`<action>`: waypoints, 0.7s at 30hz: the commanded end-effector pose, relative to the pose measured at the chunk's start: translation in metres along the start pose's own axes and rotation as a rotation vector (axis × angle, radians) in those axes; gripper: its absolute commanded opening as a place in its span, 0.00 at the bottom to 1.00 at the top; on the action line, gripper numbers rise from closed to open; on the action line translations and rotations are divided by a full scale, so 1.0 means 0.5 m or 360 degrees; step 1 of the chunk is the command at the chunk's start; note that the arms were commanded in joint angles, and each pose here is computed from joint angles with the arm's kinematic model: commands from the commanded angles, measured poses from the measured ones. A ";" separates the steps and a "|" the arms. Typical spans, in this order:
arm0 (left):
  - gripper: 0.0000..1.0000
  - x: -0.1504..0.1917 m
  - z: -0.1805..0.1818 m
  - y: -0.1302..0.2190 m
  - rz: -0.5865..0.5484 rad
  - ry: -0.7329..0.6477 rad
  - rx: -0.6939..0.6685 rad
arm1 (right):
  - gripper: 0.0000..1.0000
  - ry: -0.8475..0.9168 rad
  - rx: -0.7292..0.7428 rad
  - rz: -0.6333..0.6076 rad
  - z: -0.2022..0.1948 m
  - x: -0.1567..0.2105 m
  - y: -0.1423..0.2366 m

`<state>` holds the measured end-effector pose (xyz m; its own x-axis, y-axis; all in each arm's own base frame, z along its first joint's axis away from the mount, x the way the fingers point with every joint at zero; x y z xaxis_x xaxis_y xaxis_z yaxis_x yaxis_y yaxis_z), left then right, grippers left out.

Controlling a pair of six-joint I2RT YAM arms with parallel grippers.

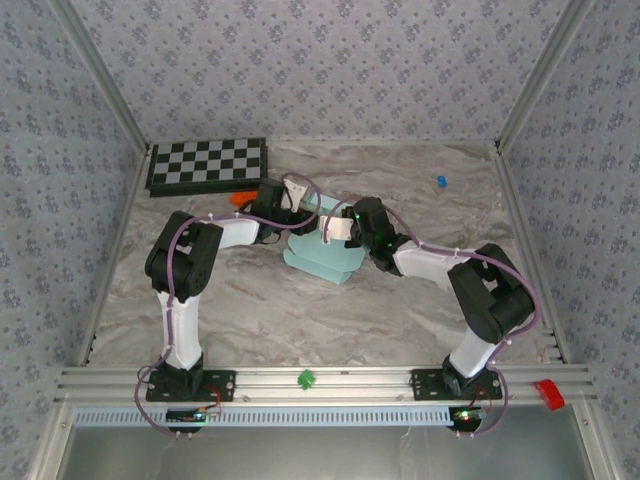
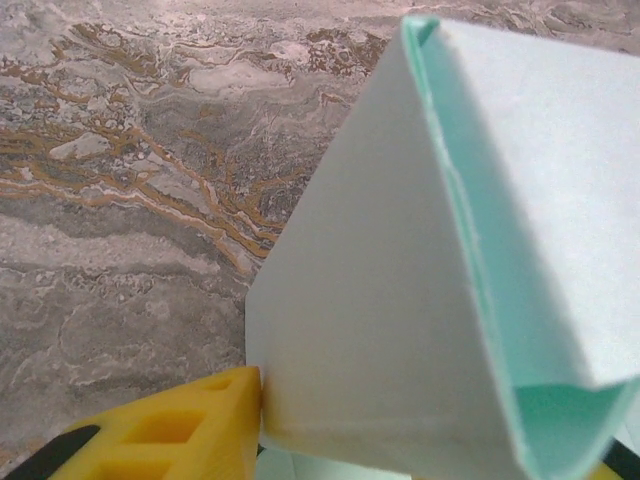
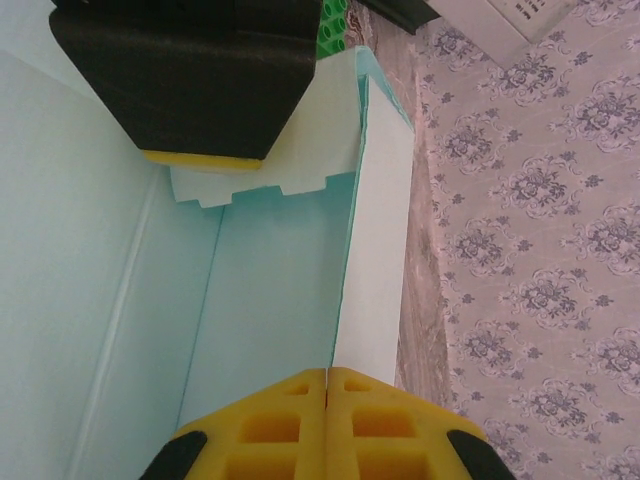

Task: Fold the paper box

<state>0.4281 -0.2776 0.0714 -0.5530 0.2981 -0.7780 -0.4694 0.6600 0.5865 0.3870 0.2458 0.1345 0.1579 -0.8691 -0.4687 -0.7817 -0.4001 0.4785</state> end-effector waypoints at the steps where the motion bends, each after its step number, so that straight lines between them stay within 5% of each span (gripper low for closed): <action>1: 0.42 -0.046 -0.012 -0.010 -0.0106 -0.0032 0.0028 | 0.00 -0.0006 -0.0182 0.0031 0.055 0.008 -0.010; 6: 0.43 -0.048 -0.010 -0.014 -0.0108 -0.0017 0.0030 | 0.00 -0.0001 -0.0196 0.0036 0.059 0.009 -0.010; 21: 0.22 -0.047 -0.027 -0.012 -0.0113 -0.0077 0.0007 | 0.00 -0.0014 -0.0208 0.0048 0.062 0.012 -0.011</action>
<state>0.4405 -0.2815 0.0730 -0.5445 0.2819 -0.7899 -0.5062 0.6405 0.5775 0.3862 0.2477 0.1331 0.1575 -0.8682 -0.4706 -0.7735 -0.4047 0.4878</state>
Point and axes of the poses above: each hand's point on the last joint's axis, 136 mm out from that joint toward the fingers, its own y axis back along the fingers, its own z axis along the line the jaws close on, x = y × z, the point moved 2 cm from there along y, back along the fingers, and after that the axes turned 11 degrees about -y, right-handed, at the moved point
